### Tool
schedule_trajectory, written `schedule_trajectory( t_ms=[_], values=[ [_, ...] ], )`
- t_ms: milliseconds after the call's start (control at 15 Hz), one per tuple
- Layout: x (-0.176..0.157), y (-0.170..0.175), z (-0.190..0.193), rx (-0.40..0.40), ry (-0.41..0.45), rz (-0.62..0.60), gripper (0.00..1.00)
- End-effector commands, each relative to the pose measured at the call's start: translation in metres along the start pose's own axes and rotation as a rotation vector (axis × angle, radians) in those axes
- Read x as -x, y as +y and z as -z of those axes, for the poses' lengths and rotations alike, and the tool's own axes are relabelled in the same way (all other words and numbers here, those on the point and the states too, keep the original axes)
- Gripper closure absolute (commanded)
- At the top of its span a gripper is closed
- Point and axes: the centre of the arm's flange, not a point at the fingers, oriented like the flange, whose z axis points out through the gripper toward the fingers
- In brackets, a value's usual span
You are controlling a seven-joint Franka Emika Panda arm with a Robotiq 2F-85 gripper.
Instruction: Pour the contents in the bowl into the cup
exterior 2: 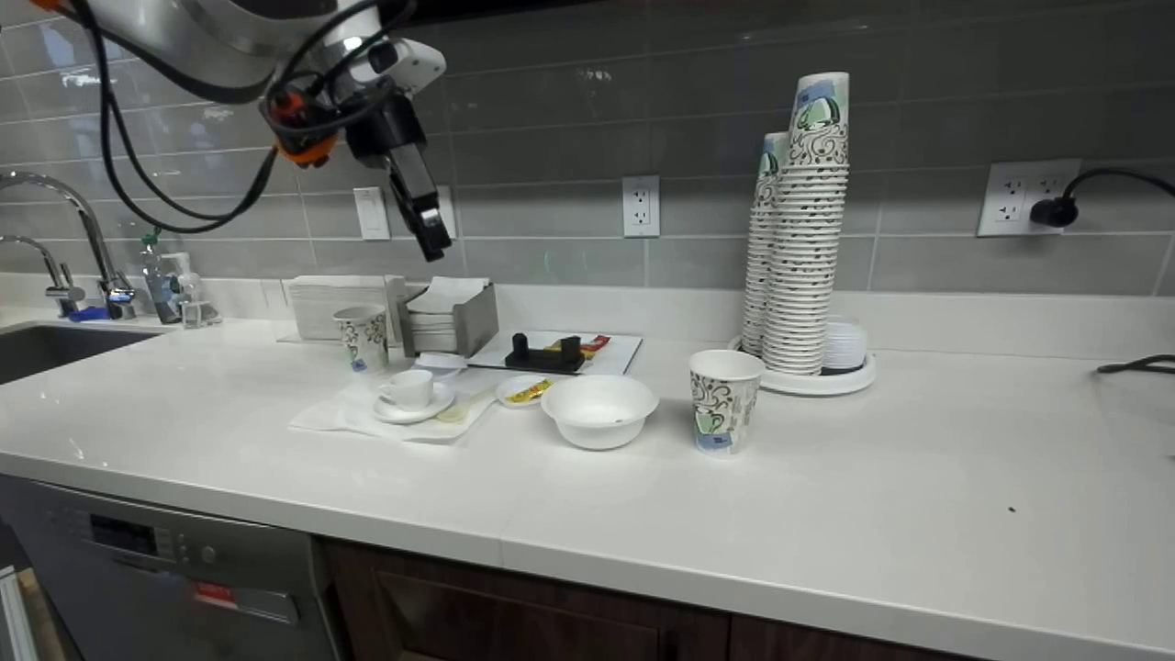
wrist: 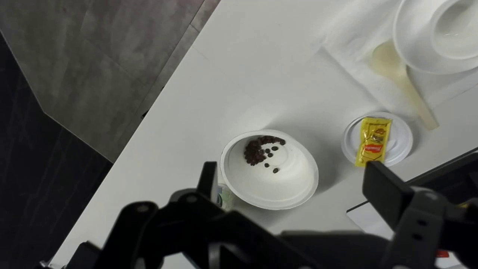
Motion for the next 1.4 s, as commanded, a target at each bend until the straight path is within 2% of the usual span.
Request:
schedule_trajectory(
  t_ms=[0,67,267,333,467,933,1000,1067,1200,1333],
  values=[
    [-0.027,-0.006,-0.054,0.019,-0.008,0.055,0.00],
    [-0.030,-0.004,-0.067,0.026,-0.044,0.074,0.00],
    [-0.048,0.011,-0.112,0.035,-0.079,0.092,0.00],
    [-0.024,0.003,-0.091,0.022,-0.078,0.068,0.00],
    [-0.026,0.007,-0.106,0.027,-0.099,0.065,0.00],
    [-0.025,0.002,-0.096,0.020,-0.082,0.073,0.00],
    [-0.028,-0.001,-0.104,0.023,-0.059,0.121,0.00],
    [-0.031,-0.010,-0.115,-0.020,-0.059,0.157,0.00],
    [-0.036,-0.020,-0.134,-0.018,-0.007,0.277,0.00],
    [-0.038,-0.035,-0.151,-0.086,0.022,0.367,0.00]
  ],
)
